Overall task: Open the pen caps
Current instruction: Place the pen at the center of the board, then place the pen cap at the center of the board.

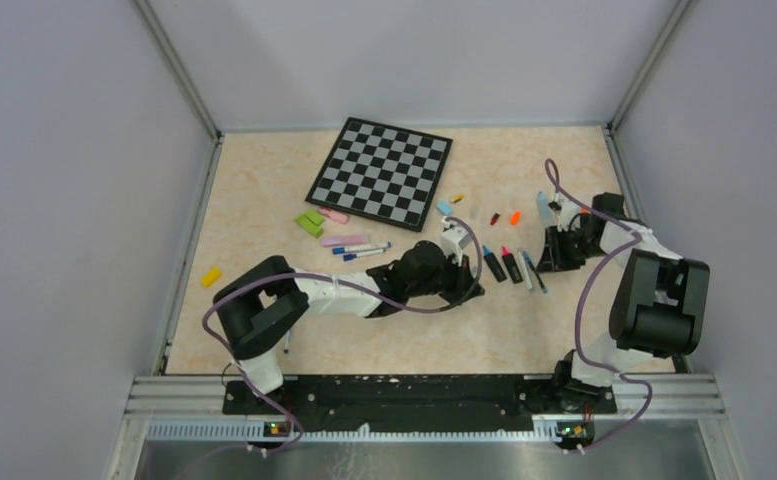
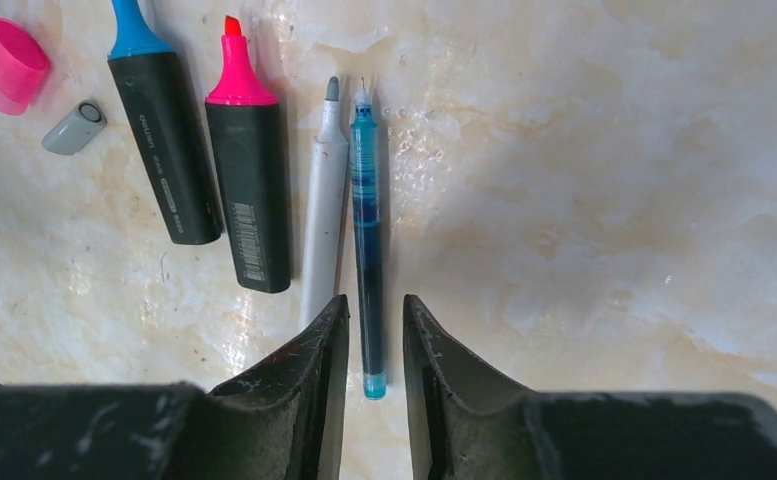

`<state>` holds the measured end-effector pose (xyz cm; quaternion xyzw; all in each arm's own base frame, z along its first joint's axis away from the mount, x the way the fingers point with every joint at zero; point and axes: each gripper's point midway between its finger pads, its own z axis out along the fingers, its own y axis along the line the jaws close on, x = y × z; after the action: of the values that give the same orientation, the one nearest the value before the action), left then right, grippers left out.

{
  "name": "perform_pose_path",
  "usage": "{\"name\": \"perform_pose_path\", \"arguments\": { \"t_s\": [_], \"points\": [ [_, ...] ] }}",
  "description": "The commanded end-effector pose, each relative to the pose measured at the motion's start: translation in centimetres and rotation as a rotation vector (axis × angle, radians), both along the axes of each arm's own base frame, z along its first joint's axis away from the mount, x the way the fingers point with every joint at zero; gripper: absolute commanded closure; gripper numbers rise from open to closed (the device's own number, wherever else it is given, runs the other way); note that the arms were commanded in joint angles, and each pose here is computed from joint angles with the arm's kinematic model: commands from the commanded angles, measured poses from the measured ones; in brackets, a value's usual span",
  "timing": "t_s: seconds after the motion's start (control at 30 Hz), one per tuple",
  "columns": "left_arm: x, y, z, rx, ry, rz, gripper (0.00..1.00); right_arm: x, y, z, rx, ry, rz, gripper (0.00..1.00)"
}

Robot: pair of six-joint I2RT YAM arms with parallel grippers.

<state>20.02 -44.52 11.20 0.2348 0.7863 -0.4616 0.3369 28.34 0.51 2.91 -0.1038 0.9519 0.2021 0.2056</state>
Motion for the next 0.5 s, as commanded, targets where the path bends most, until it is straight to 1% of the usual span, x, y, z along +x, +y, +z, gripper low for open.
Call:
{"name": "perform_pose_path", "arguments": {
  "t_s": [0.0,0.13,0.47],
  "points": [
    [1.9,-1.0,-0.7,0.100,-0.046,0.076,1.00,2.0,-0.9,3.3,-0.035,-0.123,-0.014,0.75],
    [3.3,-1.6,-2.5,0.218,-0.026,0.142,1.00,2.1,-1.1,4.0,-0.046,-0.154,-0.015,0.75],
    [6.4,-3.6,-5.4,0.376,-0.059,0.190,0.99,2.5,-1.3,5.7,-0.067,-0.219,-0.017,0.74]
  ]
}}
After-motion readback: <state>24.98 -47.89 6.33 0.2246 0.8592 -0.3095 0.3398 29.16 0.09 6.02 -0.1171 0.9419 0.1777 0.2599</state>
